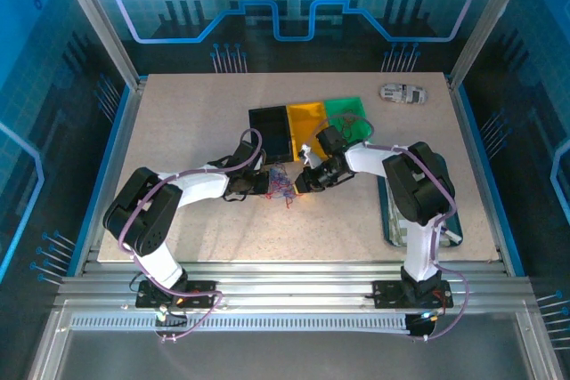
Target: Untangle the cables
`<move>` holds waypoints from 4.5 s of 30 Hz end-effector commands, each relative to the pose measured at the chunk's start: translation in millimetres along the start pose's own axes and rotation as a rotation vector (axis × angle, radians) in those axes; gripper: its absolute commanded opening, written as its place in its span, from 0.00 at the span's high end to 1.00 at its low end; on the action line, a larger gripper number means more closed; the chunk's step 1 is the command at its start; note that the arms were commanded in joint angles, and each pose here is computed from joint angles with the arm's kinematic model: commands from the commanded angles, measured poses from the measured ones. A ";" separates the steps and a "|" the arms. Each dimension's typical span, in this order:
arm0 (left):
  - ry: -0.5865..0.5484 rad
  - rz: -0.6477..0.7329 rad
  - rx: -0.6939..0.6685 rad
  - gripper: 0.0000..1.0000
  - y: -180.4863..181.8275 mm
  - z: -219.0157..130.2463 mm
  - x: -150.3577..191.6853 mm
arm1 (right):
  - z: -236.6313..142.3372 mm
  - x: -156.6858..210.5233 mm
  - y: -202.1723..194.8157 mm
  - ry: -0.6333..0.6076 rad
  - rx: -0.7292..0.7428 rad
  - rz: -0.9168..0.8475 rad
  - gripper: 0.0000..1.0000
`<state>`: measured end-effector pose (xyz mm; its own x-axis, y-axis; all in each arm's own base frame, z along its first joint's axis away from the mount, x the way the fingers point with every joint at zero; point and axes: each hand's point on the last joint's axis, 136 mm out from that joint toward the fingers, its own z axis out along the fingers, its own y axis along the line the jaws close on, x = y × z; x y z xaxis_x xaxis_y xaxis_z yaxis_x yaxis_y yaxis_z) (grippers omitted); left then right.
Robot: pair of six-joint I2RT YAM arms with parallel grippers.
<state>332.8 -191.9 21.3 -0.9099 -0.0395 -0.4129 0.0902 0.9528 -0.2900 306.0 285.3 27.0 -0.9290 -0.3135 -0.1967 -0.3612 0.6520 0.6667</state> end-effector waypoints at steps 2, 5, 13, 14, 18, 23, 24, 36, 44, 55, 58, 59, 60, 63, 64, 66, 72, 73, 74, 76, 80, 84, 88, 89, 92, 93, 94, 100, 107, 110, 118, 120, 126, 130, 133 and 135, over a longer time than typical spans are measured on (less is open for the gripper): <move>0.006 0.024 -0.017 1.00 -2.5 2.0 -2.6 | -13.9 -12.9 7.9 -0.049 -0.020 -0.010 0.99; 0.002 0.007 -0.069 1.00 7.0 2.7 -2.6 | -28.0 -22.0 -3.7 -0.117 0.038 0.021 1.00; 0.013 -0.060 -0.248 1.00 41.2 5.4 4.5 | -98.3 -35.7 -56.7 -0.376 0.324 0.127 1.00; 0.019 -0.068 -0.271 1.00 45.5 5.6 6.2 | -107.8 -35.0 -62.4 -0.406 0.347 0.148 1.00; 0.039 -0.129 -0.327 1.00 62.8 6.5 11.6 | -142.5 -27.4 -85.6 -0.525 0.422 0.250 1.00; 0.038 -0.191 -0.337 1.00 75.9 5.1 14.7 | -174.5 -5.6 -112.1 -0.604 0.568 0.325 1.00; 0.036 -0.197 -0.336 1.00 77.1 4.6 14.9 | -180.2 -1.5 -116.5 -0.613 0.592 0.339 1.00; 0.070 -0.054 -0.008 0.87 18.8 4.5 14.1 | -139.7 -14.5 -62.0 -0.492 0.278 0.101 1.00; -0.052 -0.028 0.026 0.61 4.6 -31.9 -20.7 | -99.8 -16.4 -41.9 -0.405 0.203 0.064 1.00; -0.089 0.118 0.270 0.33 -44.4 -78.5 -39.8 | -89.5 -10.4 -42.6 -0.363 0.193 0.058 1.00; -0.055 0.208 0.282 0.34 -69.7 -72.6 -34.7 | -86.2 -8.1 -42.7 -0.350 0.192 0.058 1.00; -0.051 0.231 0.274 0.35 -77.3 -69.5 -34.5 | -85.6 -8.0 -42.6 -0.349 0.191 0.059 1.00; -0.045 0.241 0.267 0.35 -82.1 -65.9 -34.8 | -90.9 -18.0 -37.6 -0.370 0.187 0.044 1.00; -0.043 0.257 0.243 0.35 -93.5 -55.1 -38.2 | -90.2 -17.9 -37.6 -0.368 0.188 0.046 1.00; -0.050 0.265 0.234 0.35 -96.6 -51.8 -40.3 | -90.4 -17.7 -37.7 -0.369 0.190 0.046 1.00; -0.045 0.298 0.210 0.35 -102.3 -46.0 -41.4 | -89.9 -17.3 -37.7 -0.368 0.188 0.049 1.00; -0.004 0.348 0.012 0.34 -91.9 -21.4 -42.9 | -92.0 -17.7 -36.4 -0.372 0.190 0.042 1.00; -0.002 0.357 0.004 0.34 -93.4 -17.8 -42.7 | -91.6 -17.7 -36.2 -0.370 0.188 0.043 1.00; -0.003 0.362 -0.005 0.34 -95.2 -14.6 -43.4 | -91.3 -17.8 -35.3 -0.369 0.184 0.040 1.00; 0.007 0.372 -0.001 0.34 -100.8 -8.3 -43.3 | -91.3 -18.3 -35.8 -0.369 0.184 0.042 1.00; 0.066 0.354 -0.091 0.41 -91.0 5.5 -40.2 | -92.2 -18.8 -35.1 -0.372 0.187 0.037 1.00; 0.100 0.340 -0.098 0.56 -88.2 12.5 -33.2 | -93.1 -18.8 -34.3 -0.375 0.187 0.034 1.00; 0.135 0.319 -0.068 0.72 -90.4 20.8 -24.1 | -96.7 -21.0 -34.3 -0.390 0.192 0.038 1.00; 0.144 0.316 -0.068 0.79 -89.8 22.9 -21.1 | -98.3 -21.5 -35.5 -0.396 0.199 0.042 1.00; 0.153 0.310 -0.100 0.99 -80.4 26.4 -15.4 | -108.5 -26.3 -38.9 -0.435 0.215 0.061 1.00; 0.156 0.311 -0.117 1.00 -75.6 26.9 -13.8 | -113.4 -27.9 -41.4 -0.453 0.224 0.070 1.00; 0.157 0.313 -0.140 1.00 -69.6 27.3 -11.7 | -120.2 -29.5 -46.2 -0.478 0.241 0.090 1.00; 0.127 0.331 -0.151 1.00 -50.3 15.4 -1.1 | -176.4 -26.5 -83.8 -0.656 0.394 0.213 1.00; 0.102 0.102 -0.148 1.00 1.8 1.1 2.8 | -223.4 -6.0 -113.2 -0.783 0.540 0.320 1.00; 0.105 0.016 -0.215 1.00 29.9 -0.5 5.7 | -237.2 1.6 -119.1 -0.831 0.583 0.352 1.00; 0.098 -0.123 -0.353 1.00 68.8 -3.9 7.5 | -262.6 18.3 -129.1 -0.915 0.675 0.439 1.00; 0.109 -0.207 -0.399 1.00 86.7 -6.0 11.5 | -271.1 29.0 -137.9 -0.939 0.709 0.501 1.00; 0.113 -0.297 -0.311 1.00 83.2 -6.3 9.0 | -279.0 45.6 -150.5 -0.925 0.735 0.553 1.00; 0.027 -0.027 -0.036 0.73 3.5 -18.6 -11.9 | -249.0 12.4 -118.4 -0.854 0.540 0.334 1.00; 0.005 0.119 0.060 0.37 -33.5 -35.3 -17.3 | -230.1 0.0 -102.0 -0.808 0.463 0.267 1.00; -0.035 0.170 0.084 0.32 -45.0 -49.0 -26.8 | -222.2 -5.2 -95.5 -0.798 0.434 0.247 1.00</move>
<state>326.7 -199.0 47.8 -0.9206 0.0053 -0.3904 0.1132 0.9606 -0.2538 352.8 43.6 107.6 -0.7036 0.3848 -0.5974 0.1408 0.8995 0.4136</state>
